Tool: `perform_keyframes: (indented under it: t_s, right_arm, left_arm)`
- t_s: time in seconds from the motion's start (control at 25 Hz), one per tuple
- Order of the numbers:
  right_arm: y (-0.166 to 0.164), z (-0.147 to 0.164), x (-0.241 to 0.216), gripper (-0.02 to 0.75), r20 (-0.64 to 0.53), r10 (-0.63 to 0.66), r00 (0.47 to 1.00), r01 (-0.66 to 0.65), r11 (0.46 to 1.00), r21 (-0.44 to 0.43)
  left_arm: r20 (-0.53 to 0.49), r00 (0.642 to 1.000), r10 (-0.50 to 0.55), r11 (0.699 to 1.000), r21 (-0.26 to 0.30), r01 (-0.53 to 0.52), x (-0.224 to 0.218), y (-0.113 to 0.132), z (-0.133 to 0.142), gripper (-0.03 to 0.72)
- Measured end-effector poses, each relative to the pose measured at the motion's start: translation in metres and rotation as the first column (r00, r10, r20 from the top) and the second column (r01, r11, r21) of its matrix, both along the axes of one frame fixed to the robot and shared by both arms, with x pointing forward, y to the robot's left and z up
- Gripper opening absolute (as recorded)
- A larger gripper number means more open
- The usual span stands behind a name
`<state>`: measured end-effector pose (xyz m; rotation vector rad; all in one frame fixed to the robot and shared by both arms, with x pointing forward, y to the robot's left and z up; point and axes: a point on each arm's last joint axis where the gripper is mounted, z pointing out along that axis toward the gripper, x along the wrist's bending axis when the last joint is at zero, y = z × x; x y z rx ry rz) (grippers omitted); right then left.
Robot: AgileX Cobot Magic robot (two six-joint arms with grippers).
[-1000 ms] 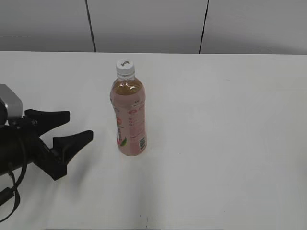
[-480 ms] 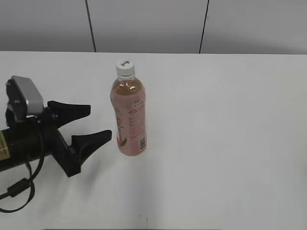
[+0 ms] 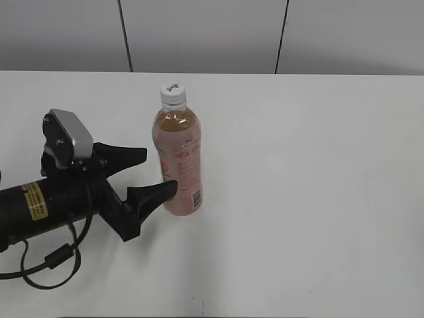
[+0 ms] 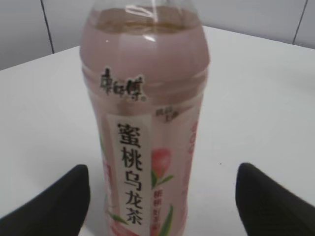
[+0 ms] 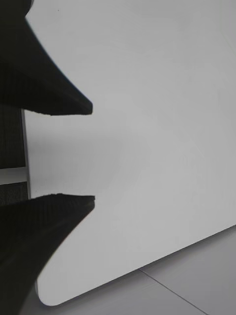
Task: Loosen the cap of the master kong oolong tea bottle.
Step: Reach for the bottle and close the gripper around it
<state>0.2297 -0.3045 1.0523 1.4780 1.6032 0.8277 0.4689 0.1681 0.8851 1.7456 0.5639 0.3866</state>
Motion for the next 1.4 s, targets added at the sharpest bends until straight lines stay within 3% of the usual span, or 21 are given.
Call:
perform_keyframes:
  t_s: [0.24,0.56,0.92,1.4]
  right_arm:
    - [0.0,0.0,0.0,0.396,0.0,0.0,1.0,0.0,1.0,0.0]
    - [0.0,0.0,0.0,0.396,0.001,0.0,1.0,0.0,1.0,0.0]
    - [0.0,0.0,0.0,0.396,0.002,0.0,1.0,0.0,1.0,0.0]
    - [0.0,0.0,0.0,0.396,0.006,0.0,1.0,0.0,1.0,0.0]
  left_arm:
    - [-0.003,0.998,0.058,0.998,-0.014,-0.058,0.01,-0.003,-0.003,0.552]
    - [-0.004,0.999,0.05,0.998,-0.023,-0.05,0.011,-0.018,-0.005,0.56]
    - [-0.008,0.995,0.102,0.994,-0.032,-0.102,0.014,-0.017,-0.004,0.588]
    - [-0.012,0.997,0.075,0.994,-0.081,-0.076,0.03,-0.027,-0.003,0.588]
